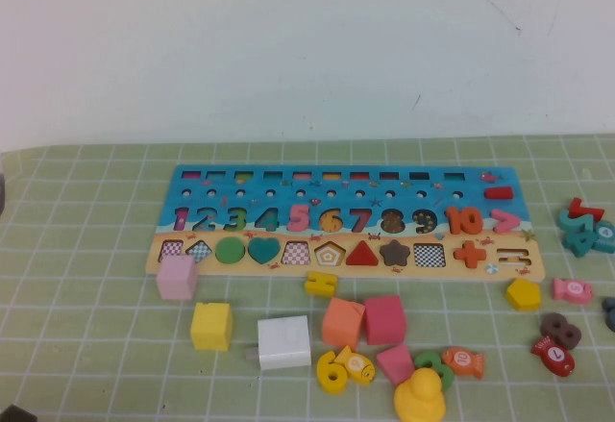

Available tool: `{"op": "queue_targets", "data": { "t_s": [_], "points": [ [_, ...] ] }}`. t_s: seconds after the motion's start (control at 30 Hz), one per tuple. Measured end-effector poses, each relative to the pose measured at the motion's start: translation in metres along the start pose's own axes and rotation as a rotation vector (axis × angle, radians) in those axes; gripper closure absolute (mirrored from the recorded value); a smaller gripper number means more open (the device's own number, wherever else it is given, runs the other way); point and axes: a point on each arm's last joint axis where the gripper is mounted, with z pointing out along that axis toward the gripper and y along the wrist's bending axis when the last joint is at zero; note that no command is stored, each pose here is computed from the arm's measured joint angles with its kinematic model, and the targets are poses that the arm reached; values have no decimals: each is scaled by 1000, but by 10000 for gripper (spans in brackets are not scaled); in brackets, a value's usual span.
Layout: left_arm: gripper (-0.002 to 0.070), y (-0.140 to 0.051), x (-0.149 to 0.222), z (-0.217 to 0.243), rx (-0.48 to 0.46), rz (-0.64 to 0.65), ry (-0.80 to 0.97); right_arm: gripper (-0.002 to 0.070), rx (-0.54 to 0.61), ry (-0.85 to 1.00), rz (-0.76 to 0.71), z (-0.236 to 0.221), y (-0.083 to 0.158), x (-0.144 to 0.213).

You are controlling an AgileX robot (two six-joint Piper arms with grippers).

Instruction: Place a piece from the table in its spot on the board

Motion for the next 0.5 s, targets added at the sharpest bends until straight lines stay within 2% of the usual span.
{"op": "queue_targets", "data": {
  "t_s": [0.1, 0.23, 0.37, 0.5],
  "points": [
    [677, -1, -1, 0, 13, -25, -9, 678, 0, 0, 0, 0, 0, 0],
    [677, -10, -3, -2, 37, 147, 0, 678, 0, 0, 0, 0, 0, 0],
    [677, -44, -10, -10, 114, 362, 26, 678, 0, 0, 0, 0, 0, 0],
    [677, -74, -10, -7, 119, 621, 230, 678, 0, 0, 0, 0, 0, 0]
  ]
}}
